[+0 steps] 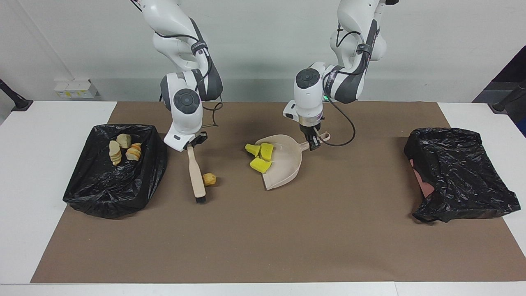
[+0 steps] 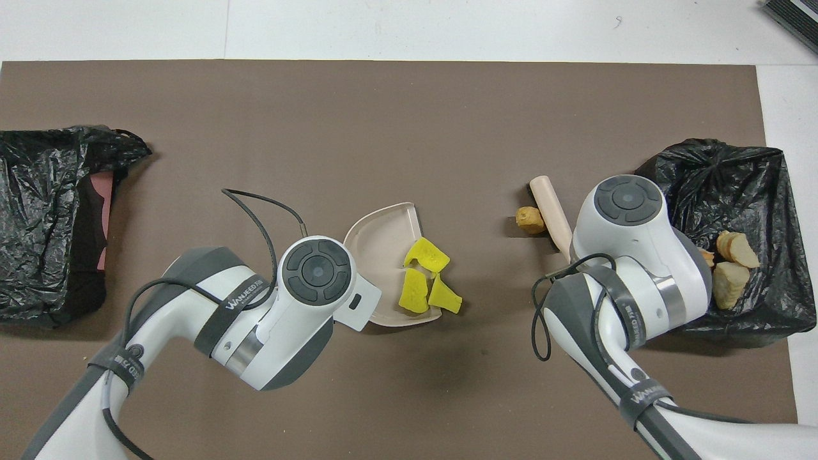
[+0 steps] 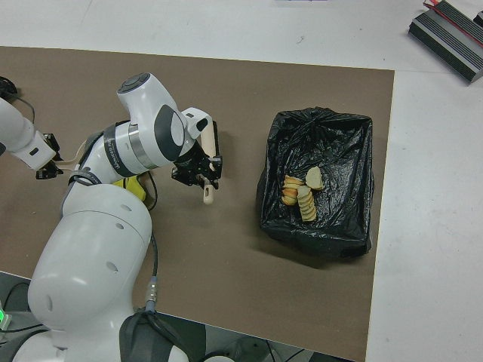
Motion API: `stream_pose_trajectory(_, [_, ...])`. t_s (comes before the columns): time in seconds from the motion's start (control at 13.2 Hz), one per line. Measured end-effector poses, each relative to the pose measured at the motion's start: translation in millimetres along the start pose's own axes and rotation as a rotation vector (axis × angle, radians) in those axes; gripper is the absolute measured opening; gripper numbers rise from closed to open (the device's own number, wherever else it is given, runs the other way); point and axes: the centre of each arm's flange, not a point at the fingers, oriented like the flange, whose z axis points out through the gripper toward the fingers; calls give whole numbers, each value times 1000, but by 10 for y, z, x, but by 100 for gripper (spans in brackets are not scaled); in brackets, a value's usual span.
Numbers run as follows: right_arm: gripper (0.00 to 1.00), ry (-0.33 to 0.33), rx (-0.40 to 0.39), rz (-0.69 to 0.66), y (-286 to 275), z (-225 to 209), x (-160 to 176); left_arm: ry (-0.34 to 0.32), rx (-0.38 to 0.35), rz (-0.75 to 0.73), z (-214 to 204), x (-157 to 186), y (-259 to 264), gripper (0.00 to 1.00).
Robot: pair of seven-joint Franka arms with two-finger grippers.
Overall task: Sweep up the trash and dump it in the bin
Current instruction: 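Sweep the yellow sponge pieces into the dustpan with the right gripper's brush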
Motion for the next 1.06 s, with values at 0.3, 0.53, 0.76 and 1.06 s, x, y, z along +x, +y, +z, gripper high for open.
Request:
stream_pose_trajectory(0.3, [26,1,140,-67,-940,0,-53,-1,-1,-6,8,-24,-24,31])
stream_pose_trajectory(0.53, [26,16,272,-80,-1558,-103,-128,0,-1,-8,12,-37,-36,31])
stream_pose_trajectory(0.76, [26,7,394,-40,-1961,-197,-198,-2,-3,-9,20,-43,-37,31])
stream_pose_trajectory(1.06, [26,-2,400,-7,-1864,-470,-251,-3,-7,10,41,-118,-111,31])
